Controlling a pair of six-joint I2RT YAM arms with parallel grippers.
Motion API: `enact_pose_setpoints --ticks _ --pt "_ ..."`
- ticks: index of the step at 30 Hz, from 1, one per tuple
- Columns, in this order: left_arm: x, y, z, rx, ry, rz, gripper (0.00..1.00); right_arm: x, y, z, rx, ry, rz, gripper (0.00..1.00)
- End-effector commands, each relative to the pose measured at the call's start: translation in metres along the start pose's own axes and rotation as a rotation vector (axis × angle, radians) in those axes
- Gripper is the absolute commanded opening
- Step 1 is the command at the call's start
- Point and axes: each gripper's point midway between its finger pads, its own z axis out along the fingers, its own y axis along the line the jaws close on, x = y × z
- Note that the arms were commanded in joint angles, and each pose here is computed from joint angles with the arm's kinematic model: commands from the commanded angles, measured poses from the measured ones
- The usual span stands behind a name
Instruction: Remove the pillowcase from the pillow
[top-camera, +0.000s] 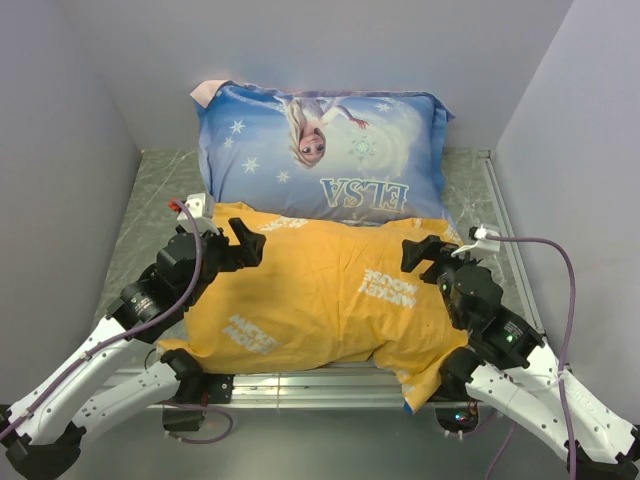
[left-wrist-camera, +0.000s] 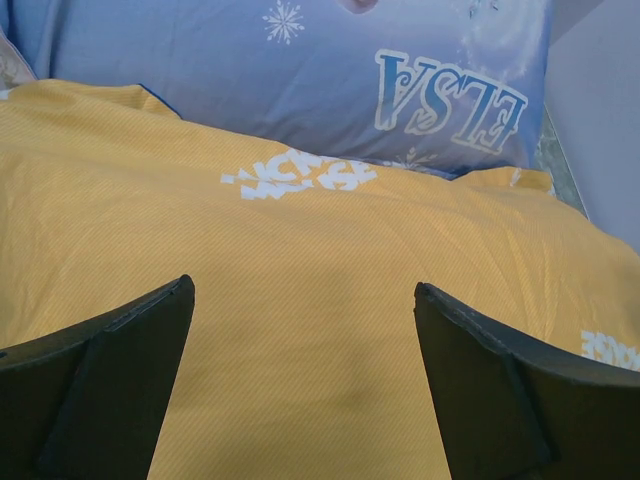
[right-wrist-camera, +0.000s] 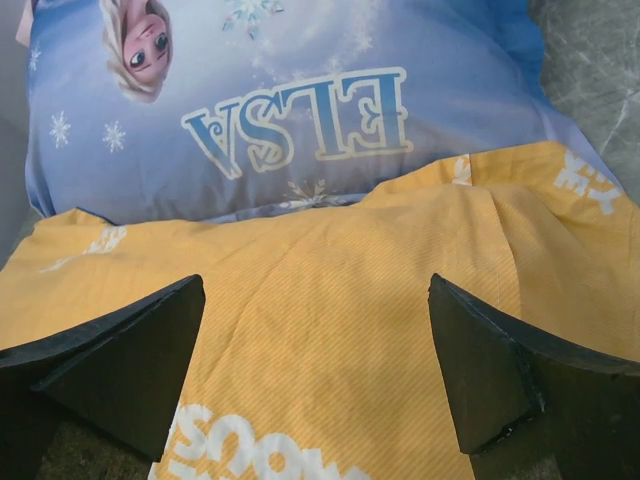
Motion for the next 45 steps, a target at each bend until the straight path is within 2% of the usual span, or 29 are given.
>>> enact_pose_setpoints --ticks 1,9,15,21,29,32,37,40,41,43,44,45 --pt "-0.009 -0.004 -0.001 0.013 -0.027 -0.01 0.98 -0.014 0.007 -0.003 -0.014 -0.017 0.002 1.0" --pt "-0.009 -0.003 -0.006 0.01 -0.014 0.003 0.98 -0.009 0.004 -0.004 0.005 0.019 -0.012 1.0" --pt "-0.003 -0.021 -0.001 0.066 0.067 0.039 0.98 -0.002 -0.001 -0.007 0.021 0.059 -0.016 1.0" --pt "0.027 -0.046 0.005 0.119 0.148 0.091 0.98 0.025 -0.006 -0.006 0.029 0.132 -0.044 1.0" --pt "0.072 -0.097 0.0 0.232 0.255 0.19 0.99 0.039 -0.037 -0.013 0.164 0.151 -0.004 1.0" --pt "0.082 -0.106 0.006 0.233 0.271 0.22 0.99 0.047 -0.037 -0.013 0.164 0.173 0.02 1.0" --pt "0.109 -0.099 0.029 0.15 0.312 0.264 0.99 0.069 -0.029 -0.005 0.134 0.23 0.024 1.0" --pt "0.122 -0.087 0.038 0.072 0.318 0.253 0.82 0.094 -0.016 0.004 0.087 0.307 0.003 1.0" --pt "0.123 -0.085 0.04 0.058 0.318 0.239 0.65 0.099 -0.012 0.006 0.075 0.327 0.001 1.0" --pt "0.124 -0.078 0.04 0.027 0.317 0.23 0.41 0.108 -0.001 0.01 0.037 0.366 0.002 0.93" --pt "0.122 -0.073 0.041 0.007 0.312 0.222 0.3 0.114 0.002 0.013 0.028 0.391 -0.01 0.87" --pt "0.118 -0.066 0.042 -0.032 0.293 0.202 0.05 0.113 0.012 0.016 -0.006 0.388 0.002 0.73"
